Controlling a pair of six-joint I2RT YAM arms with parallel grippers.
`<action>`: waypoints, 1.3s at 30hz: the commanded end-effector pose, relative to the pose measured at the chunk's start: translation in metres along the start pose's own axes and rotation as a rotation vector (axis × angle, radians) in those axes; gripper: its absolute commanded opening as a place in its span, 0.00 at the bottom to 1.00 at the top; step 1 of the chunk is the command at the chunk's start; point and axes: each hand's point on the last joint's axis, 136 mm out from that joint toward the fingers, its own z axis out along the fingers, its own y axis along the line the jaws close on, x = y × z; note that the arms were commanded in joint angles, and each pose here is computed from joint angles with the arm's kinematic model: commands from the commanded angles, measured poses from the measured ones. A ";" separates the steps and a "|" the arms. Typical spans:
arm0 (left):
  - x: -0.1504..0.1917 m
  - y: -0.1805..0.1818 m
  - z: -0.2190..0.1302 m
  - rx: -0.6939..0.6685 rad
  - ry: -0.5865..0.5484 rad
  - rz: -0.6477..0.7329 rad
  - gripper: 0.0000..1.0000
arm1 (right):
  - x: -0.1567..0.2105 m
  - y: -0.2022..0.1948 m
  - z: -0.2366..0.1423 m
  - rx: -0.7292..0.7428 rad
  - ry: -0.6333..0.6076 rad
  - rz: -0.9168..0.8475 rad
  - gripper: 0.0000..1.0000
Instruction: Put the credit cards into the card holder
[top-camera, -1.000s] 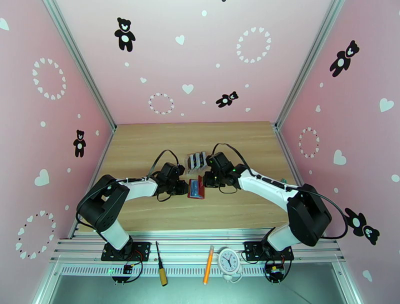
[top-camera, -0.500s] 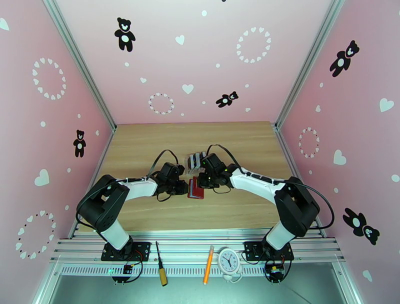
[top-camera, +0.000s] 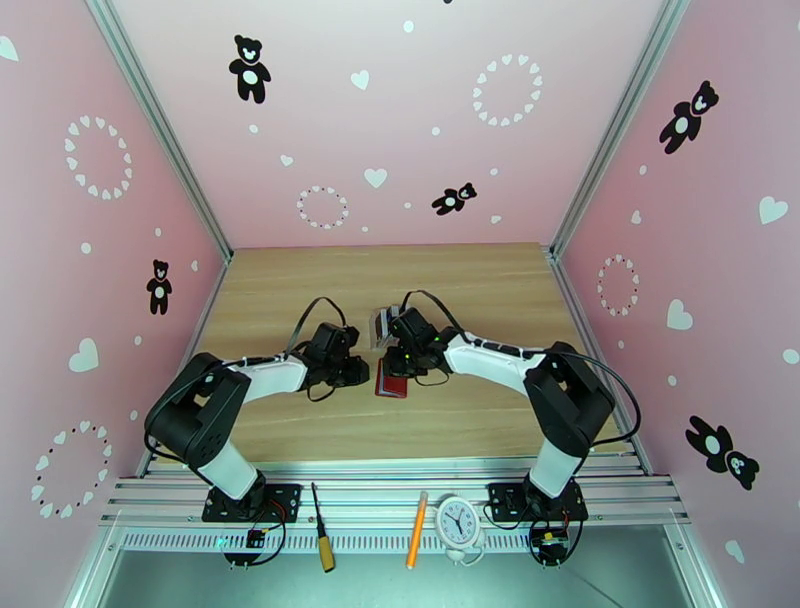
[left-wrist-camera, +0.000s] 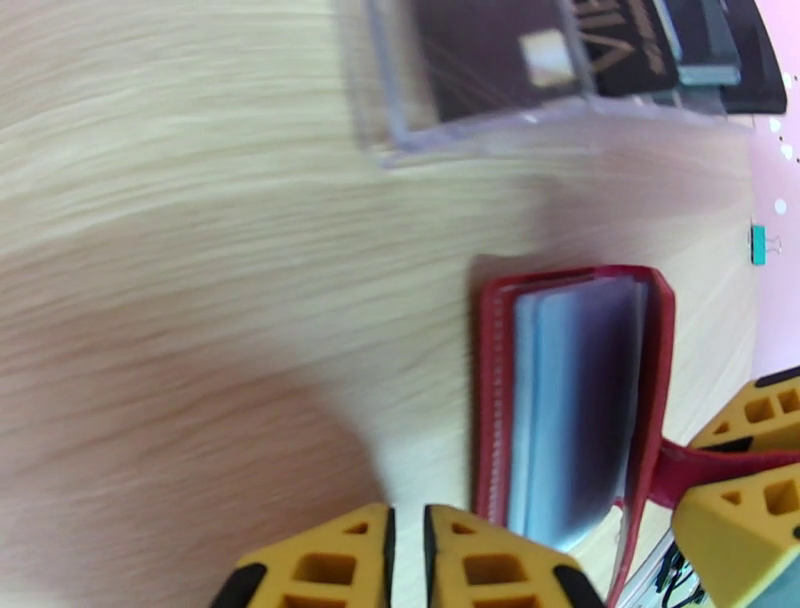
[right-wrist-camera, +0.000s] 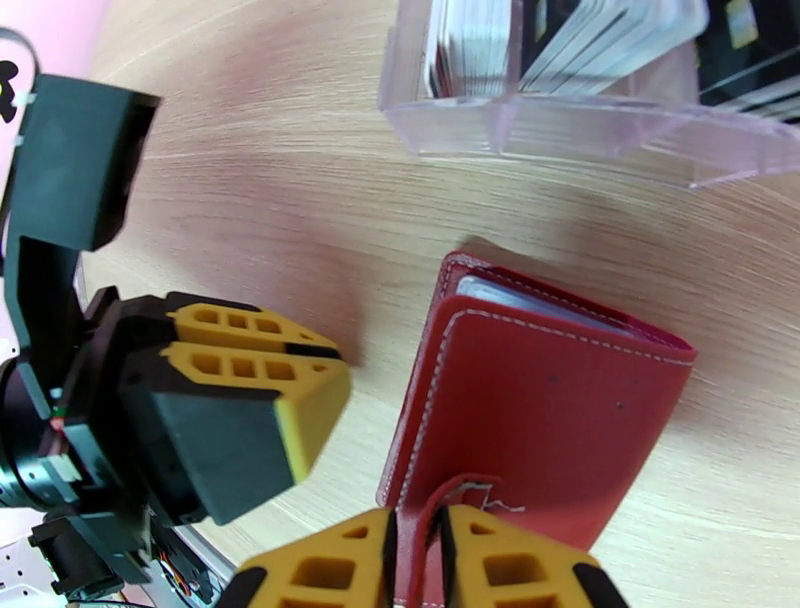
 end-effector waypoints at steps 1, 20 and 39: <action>-0.005 0.003 -0.007 -0.008 -0.029 -0.014 0.18 | -0.004 0.012 0.008 -0.024 0.005 -0.002 0.25; -0.007 0.009 -0.010 -0.024 -0.044 -0.031 0.19 | 0.004 0.024 0.027 -0.029 0.045 -0.024 0.55; -0.023 0.045 -0.046 -0.179 -0.190 -0.095 0.18 | 0.013 0.041 0.044 -0.094 0.089 -0.023 0.84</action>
